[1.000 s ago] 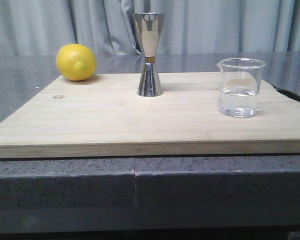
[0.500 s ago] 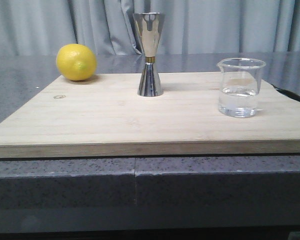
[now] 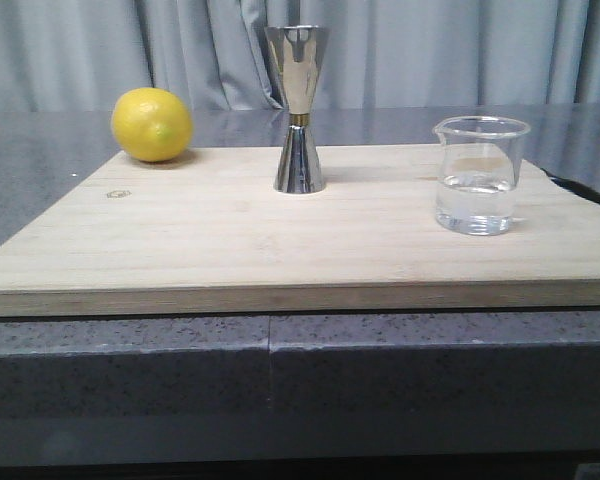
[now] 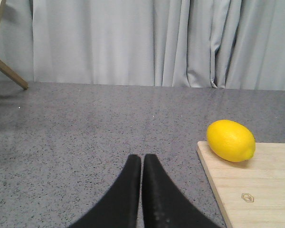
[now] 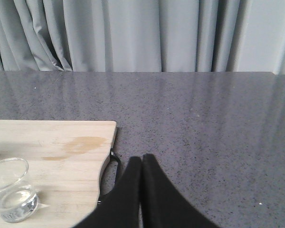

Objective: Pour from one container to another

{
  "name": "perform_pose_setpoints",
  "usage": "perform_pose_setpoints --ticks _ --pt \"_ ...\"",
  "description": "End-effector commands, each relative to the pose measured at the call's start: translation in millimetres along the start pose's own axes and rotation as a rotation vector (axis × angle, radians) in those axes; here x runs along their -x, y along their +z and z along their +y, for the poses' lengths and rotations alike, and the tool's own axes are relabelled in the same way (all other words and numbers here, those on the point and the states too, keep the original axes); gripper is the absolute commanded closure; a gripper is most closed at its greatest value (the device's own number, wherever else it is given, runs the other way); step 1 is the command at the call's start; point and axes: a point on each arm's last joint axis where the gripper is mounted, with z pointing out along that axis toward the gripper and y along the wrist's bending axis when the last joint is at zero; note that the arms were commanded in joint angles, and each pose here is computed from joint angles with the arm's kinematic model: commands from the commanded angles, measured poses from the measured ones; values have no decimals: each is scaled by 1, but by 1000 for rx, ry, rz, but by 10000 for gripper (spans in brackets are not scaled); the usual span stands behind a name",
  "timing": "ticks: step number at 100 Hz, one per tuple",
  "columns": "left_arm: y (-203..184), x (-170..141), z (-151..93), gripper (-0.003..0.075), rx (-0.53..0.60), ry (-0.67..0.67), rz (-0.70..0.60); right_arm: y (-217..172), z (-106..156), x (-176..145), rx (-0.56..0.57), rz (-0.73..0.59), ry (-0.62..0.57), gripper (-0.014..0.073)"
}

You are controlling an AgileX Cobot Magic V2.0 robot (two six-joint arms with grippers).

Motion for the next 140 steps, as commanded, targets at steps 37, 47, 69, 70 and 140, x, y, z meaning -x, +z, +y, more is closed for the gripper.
perform_pose_setpoints --ticks 37,47,69,70,140 --pt "-1 17 -1 741 -4 -4 -95 0 0 16 -8 -85 -17 664" --pt "-1 17 -1 741 -4 -4 -96 0 0 16 3 -79 11 664" --pt "-1 17 0 612 -3 -1 -97 0 1 16 10 -81 30 449" --pt "-1 17 0 598 -3 -1 -97 0 1 16 10 -81 30 415" --pt "-1 20 -1 175 -13 -47 -127 -1 2 18 20 -106 57 48"
